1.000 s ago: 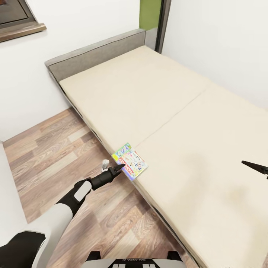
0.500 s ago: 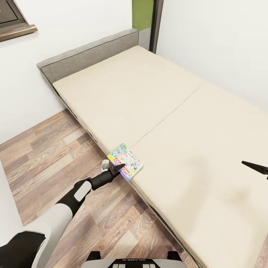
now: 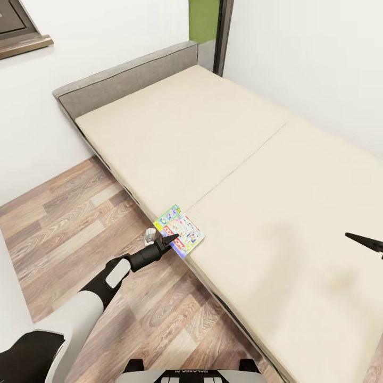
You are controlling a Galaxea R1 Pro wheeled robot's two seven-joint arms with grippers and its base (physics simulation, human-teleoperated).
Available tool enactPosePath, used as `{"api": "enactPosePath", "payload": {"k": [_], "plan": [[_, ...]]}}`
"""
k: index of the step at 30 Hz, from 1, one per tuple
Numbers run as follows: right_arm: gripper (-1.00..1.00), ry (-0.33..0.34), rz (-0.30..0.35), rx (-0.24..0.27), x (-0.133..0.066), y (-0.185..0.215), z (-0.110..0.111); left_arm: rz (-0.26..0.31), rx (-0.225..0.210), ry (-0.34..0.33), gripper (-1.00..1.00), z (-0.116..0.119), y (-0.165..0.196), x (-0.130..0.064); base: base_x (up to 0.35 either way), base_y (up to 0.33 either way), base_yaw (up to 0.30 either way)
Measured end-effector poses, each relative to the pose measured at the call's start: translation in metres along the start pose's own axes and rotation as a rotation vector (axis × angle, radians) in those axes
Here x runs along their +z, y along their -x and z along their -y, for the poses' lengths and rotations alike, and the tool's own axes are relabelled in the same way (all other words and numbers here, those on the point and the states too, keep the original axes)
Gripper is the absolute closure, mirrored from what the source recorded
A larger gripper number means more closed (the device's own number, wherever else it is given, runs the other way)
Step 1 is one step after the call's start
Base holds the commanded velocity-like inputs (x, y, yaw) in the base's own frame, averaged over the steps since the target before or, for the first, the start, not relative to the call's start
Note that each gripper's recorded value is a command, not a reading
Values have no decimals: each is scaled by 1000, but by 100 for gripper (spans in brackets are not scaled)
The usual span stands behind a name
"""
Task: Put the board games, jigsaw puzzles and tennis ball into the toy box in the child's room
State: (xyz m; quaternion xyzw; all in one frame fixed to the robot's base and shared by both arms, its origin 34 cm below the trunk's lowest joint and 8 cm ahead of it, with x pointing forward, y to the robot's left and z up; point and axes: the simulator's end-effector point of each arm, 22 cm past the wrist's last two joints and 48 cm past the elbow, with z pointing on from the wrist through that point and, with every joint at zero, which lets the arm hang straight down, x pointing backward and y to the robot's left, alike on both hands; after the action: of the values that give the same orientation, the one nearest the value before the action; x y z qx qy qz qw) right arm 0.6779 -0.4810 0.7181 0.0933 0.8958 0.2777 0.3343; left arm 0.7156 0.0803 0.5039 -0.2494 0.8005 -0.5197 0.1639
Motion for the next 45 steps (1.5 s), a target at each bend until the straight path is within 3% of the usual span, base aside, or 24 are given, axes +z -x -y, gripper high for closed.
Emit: {"api": "enactPosePath", "payload": {"k": [45], "plan": [[-100, 8, -3, 20, -1, -1, -3, 3, 5, 10, -100, -5, 4, -6, 0, 0, -32]]}}
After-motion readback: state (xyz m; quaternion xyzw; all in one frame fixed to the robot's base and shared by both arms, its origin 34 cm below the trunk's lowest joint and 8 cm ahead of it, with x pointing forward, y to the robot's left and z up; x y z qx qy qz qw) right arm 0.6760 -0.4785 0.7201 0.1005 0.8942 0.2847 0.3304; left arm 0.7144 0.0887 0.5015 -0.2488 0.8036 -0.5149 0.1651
